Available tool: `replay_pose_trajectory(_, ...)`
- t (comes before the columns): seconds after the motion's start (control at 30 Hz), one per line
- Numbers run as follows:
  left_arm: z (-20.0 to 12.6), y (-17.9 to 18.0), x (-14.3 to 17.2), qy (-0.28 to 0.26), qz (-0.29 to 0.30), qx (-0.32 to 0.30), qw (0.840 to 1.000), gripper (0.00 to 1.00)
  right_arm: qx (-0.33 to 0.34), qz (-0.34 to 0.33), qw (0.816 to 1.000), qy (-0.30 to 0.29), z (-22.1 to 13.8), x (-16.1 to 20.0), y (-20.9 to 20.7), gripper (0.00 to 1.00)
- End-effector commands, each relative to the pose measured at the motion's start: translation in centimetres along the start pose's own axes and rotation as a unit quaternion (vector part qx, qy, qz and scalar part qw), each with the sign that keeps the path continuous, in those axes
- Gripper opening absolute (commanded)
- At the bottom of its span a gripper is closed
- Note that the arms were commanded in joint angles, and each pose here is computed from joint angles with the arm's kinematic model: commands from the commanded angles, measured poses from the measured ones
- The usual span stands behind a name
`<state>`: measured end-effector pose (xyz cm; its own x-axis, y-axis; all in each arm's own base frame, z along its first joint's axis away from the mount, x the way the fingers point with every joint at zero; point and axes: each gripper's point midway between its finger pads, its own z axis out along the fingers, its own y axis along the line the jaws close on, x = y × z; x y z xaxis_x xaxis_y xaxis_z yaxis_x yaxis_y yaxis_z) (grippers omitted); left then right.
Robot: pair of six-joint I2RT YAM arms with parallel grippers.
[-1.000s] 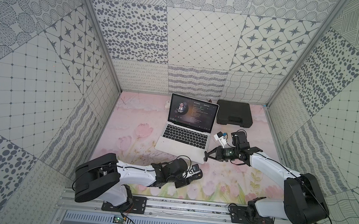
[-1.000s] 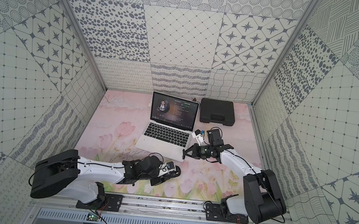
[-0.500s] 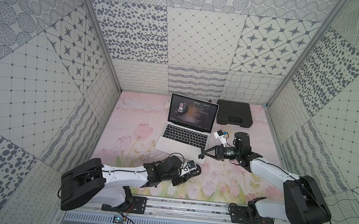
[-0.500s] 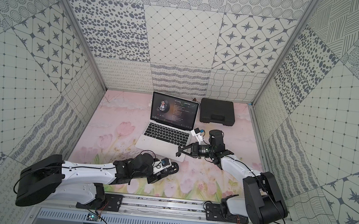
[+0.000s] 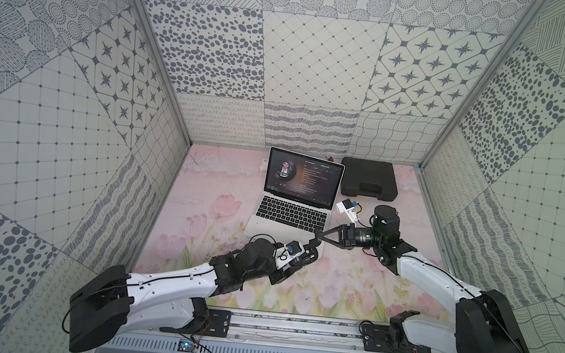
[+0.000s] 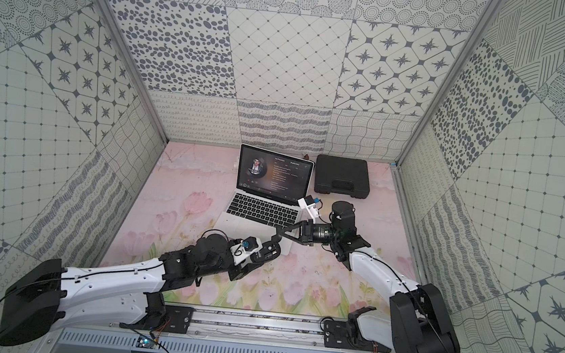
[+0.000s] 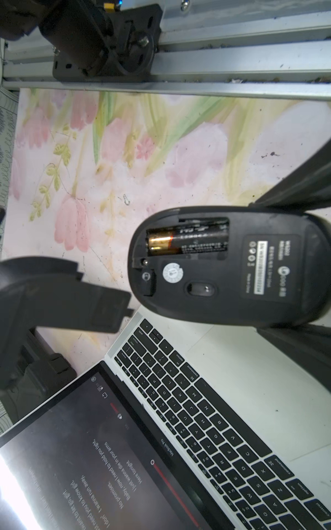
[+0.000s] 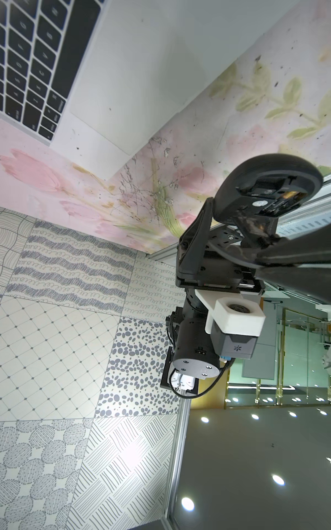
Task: Remove the wireless mouse receiver from the laptop
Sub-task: Close the lid on the mouse.
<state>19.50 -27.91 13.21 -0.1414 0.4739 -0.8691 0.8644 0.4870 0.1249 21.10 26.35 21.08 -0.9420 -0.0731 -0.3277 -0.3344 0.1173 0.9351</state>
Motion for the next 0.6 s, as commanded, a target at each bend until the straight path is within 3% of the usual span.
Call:
replay_pose_trajectory(0.0, -0.6, 0.1, -2.6, -0.042, -0.004, 0.008, 0.999, 0.00, -0.031, -0.048, 0.998, 0.014, 0.6, -0.1, 3.3, 0.00)
replay_pose_trajectory(0.57, -1.2, 0.7, -3.3, -0.054, -0.005, 0.000, 0.999, 0.00, -0.034, -0.028, 0.998, 0.041, 1.0, 1.0, 2.8, 0.00)
